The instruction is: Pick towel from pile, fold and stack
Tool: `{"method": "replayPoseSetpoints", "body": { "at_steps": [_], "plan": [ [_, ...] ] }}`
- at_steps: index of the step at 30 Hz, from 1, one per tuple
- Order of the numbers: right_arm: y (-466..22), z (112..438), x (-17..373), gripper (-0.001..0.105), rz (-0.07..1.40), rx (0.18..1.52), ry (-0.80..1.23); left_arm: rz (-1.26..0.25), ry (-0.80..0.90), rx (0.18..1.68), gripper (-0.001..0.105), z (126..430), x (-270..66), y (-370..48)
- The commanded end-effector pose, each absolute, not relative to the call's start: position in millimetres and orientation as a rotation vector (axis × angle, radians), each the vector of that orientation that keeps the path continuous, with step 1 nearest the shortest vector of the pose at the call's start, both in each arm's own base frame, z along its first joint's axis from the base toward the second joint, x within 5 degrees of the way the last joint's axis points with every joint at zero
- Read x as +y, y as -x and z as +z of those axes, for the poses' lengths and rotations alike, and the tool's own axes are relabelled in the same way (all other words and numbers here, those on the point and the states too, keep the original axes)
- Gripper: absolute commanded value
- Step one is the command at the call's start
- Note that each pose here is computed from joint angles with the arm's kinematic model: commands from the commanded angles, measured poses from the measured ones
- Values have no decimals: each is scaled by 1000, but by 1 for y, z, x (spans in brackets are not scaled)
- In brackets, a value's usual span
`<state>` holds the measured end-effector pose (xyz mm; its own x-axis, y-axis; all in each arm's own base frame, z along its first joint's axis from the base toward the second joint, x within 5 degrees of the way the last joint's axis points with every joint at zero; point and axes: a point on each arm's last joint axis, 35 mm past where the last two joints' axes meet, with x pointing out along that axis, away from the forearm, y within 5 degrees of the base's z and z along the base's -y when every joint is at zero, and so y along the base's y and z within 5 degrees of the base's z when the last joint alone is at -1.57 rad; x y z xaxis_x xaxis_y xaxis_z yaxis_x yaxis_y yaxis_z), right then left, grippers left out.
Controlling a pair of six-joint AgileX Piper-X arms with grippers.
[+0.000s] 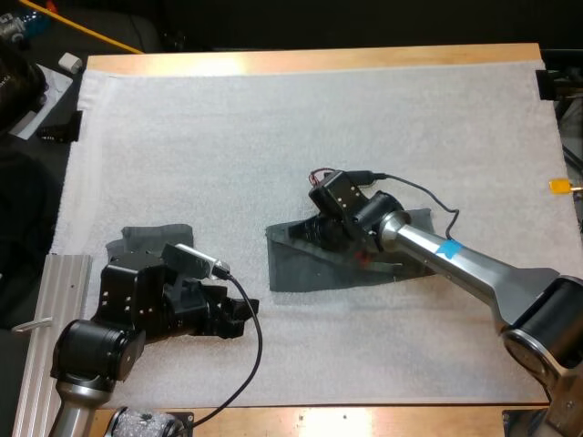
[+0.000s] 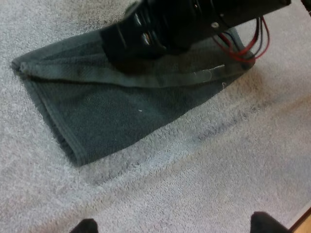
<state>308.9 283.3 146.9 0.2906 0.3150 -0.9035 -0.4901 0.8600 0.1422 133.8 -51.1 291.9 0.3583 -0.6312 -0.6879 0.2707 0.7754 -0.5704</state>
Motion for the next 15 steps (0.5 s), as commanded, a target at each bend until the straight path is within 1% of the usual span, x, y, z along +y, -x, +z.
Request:
{"method": "replayPoseSetpoints", "body": {
  "at_steps": [1,4,7,12,15],
  "plan": [
    [-323,153,286,0,471,1047,116,-609,397,1050,60,294,-52,-134],
    [-333,159,289,0,430,949,63,-610,396,1048,60,294,-51,-133],
    [-339,170,289,0,425,888,51,-610,396,1048,60,294,-51,-133],
    [-333,207,285,0,457,827,120,-612,395,1050,60,294,-51,-133],
    [-325,227,278,0,457,817,165,-614,394,1048,60,294,-51,-133]
  ]
}}
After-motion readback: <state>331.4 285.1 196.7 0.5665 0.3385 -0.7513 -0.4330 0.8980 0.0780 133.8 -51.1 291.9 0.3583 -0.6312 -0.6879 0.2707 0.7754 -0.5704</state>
